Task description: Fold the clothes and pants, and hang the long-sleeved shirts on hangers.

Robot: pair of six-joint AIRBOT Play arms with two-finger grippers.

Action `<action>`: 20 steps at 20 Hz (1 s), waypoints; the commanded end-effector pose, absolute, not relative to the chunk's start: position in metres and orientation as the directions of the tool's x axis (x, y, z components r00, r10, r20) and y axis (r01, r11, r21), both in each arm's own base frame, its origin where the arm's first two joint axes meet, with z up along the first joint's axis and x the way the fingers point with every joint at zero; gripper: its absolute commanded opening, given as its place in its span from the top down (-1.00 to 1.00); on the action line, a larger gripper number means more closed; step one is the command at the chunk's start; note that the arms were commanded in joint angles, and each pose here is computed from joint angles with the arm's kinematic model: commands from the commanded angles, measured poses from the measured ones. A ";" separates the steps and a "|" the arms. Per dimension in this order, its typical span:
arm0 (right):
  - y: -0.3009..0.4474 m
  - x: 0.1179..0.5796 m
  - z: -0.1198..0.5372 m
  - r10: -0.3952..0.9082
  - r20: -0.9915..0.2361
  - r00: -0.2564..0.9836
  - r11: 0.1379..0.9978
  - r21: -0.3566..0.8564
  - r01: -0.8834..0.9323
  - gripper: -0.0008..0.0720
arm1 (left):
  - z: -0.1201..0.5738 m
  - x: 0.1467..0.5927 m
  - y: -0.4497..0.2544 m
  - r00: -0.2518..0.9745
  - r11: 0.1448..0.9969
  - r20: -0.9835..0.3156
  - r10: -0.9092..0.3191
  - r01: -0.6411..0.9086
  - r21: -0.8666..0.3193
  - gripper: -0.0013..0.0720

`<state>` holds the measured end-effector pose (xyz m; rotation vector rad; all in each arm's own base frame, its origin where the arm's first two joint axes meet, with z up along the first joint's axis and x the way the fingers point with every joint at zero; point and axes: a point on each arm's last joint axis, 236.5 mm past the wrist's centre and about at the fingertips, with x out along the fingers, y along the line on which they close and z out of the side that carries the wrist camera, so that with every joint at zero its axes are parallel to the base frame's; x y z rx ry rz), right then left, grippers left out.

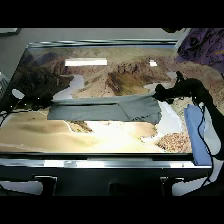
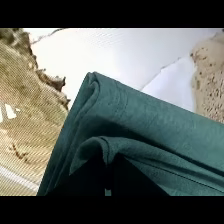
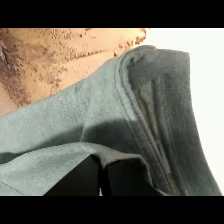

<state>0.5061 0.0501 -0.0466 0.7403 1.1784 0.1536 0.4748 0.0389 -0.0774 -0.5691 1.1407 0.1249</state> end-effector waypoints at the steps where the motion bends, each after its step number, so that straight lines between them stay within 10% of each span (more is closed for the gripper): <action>1: 0.050 0.509 -0.065 0.481 -0.789 0.383 0.747 0.598 0.292 0.90 | -0.093 0.480 0.032 0.402 0.854 -0.893 -0.202 -0.374 -0.362 0.92; 3: 0.054 0.508 -0.067 0.497 -0.781 0.378 0.732 0.611 0.300 0.88 | -0.097 0.480 0.024 0.393 0.856 -0.894 -0.214 -0.365 -0.365 0.90; 7: 0.060 0.500 -0.033 0.575 -0.754 0.317 0.713 0.652 0.257 -0.17 | -0.079 0.487 0.020 0.393 0.864 -0.891 -0.230 -0.339 -0.372 0.03; 20: -0.023 0.459 -0.070 0.697 -0.704 0.132 0.643 0.697 0.317 -0.84 | -0.015 0.488 0.052 0.371 0.855 -0.891 -0.262 -0.339 -0.393 0.02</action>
